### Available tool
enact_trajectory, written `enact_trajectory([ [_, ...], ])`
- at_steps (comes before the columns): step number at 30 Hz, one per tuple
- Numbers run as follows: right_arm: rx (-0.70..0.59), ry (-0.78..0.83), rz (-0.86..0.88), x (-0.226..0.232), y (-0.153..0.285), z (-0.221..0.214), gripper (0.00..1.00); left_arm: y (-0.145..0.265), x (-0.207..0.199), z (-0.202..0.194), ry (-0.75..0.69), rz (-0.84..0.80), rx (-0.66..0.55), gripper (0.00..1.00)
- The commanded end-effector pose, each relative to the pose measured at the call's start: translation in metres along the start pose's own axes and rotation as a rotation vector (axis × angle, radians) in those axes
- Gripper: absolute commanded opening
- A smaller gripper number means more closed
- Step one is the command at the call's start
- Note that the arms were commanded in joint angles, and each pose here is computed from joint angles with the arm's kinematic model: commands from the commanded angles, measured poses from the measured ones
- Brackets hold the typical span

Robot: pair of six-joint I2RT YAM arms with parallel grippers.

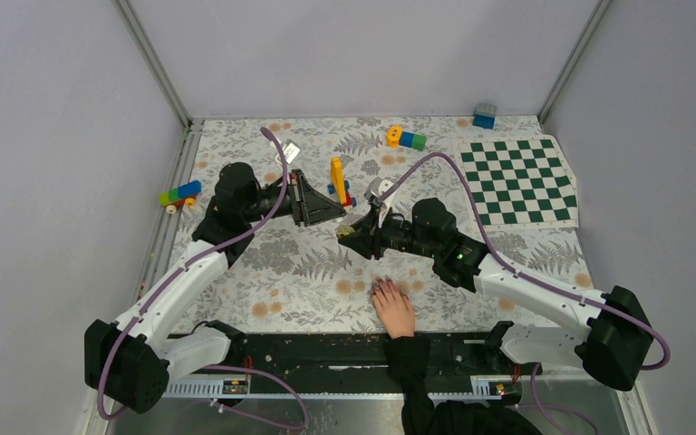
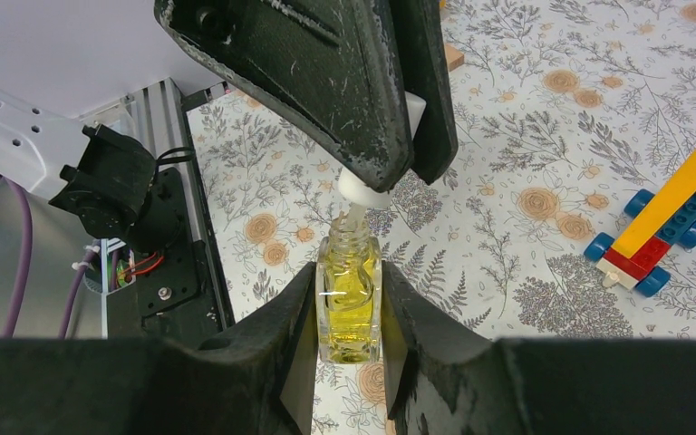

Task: Paint the nails
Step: Close the nail polish bottle.

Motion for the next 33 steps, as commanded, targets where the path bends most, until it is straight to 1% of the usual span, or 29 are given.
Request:
enact_trajectory([
  [1, -0.104, 0.023, 0.061, 0.022, 0.003, 0.04, 0.0, -0.001, -0.006, 0.002, -0.044, -0.035, -0.013, 0.0],
  [12, -0.138, -0.002, 0.069, 0.028, 0.007, 0.054, 0.0, 0.001, -0.016, 0.005, -0.083, -0.073, -0.027, 0.0],
  [24, -0.137, -0.042, 0.079, 0.03, 0.006, 0.063, 0.0, 0.006, -0.027, 0.009, -0.133, -0.102, -0.059, 0.0],
  [29, -0.155, -0.079, 0.125, 0.035, 0.009, 0.069, 0.0, 0.006, -0.033, 0.009, -0.147, -0.126, -0.062, 0.0],
  [33, -0.157, -0.138, 0.221, 0.043, 0.014, 0.077, 0.0, 0.006, -0.041, 0.008, -0.169, -0.163, -0.056, 0.0],
])
Point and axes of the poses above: each gripper's point midway between its finger pads, its own y axis back along the fingers, its own x axis along the line the jaws close on, z = x × y, the point moved 3 cm from there along y, back along the fingers, and after that the axes turned 11 degrees about -y, right-handed, at the moved point
